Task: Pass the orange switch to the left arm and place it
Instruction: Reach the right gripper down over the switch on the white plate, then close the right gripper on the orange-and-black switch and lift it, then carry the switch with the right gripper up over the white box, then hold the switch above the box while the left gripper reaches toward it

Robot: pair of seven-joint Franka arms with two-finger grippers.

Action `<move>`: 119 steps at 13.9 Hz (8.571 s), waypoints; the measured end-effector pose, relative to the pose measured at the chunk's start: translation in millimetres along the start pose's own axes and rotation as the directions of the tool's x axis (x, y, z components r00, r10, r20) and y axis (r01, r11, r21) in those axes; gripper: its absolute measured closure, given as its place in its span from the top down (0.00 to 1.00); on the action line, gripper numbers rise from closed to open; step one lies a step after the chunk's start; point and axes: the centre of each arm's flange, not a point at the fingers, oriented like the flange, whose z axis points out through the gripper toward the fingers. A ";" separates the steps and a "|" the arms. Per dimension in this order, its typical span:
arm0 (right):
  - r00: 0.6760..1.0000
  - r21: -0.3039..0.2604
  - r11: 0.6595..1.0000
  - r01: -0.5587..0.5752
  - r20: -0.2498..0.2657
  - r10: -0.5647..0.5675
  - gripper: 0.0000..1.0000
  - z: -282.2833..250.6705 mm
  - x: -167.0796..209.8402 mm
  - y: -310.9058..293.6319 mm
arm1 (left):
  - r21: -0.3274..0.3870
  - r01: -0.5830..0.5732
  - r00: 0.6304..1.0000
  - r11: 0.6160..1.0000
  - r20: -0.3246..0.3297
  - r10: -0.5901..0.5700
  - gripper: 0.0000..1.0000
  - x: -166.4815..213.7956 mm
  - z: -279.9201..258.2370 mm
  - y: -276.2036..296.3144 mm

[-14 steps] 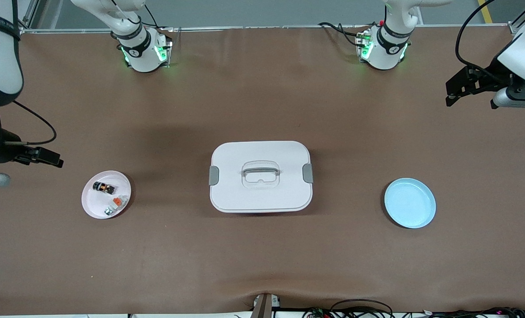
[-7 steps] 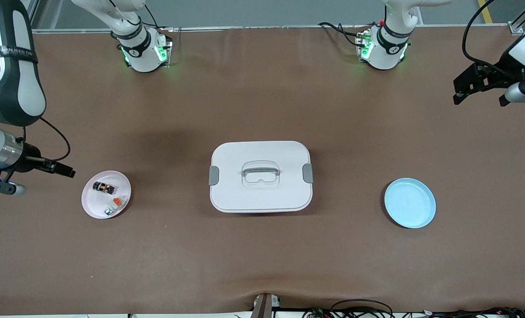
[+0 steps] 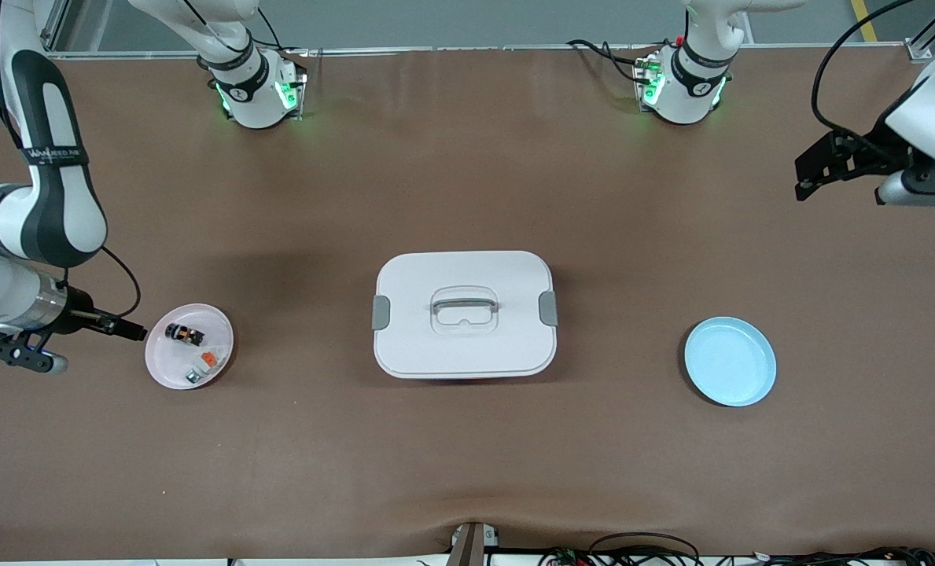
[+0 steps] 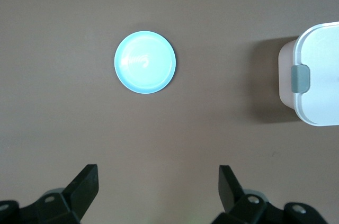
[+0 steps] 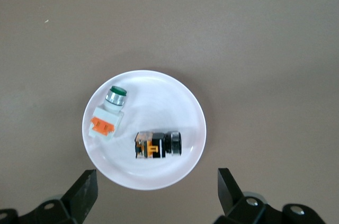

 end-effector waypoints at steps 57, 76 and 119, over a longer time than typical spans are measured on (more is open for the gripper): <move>0.999 -0.006 1.000 -0.006 0.041 0.006 1.00 149.0 -29.4 -1.3 | -0.008 -0.011 0.996 1.000 -0.083 0.010 1.00 10.7 -8.0 4.9; 0.971 0.107 0.988 -0.113 0.223 0.087 0.73 105.3 -33.9 -26.5 | -0.008 -0.011 0.996 1.000 -0.083 0.011 1.00 10.7 -8.0 5.1; 0.638 0.096 0.677 -0.729 0.454 0.622 0.73 -119.9 -252.1 -569.6 | -0.346 0.033 0.999 0.938 0.036 -0.022 1.00 1.7 81.6 148.8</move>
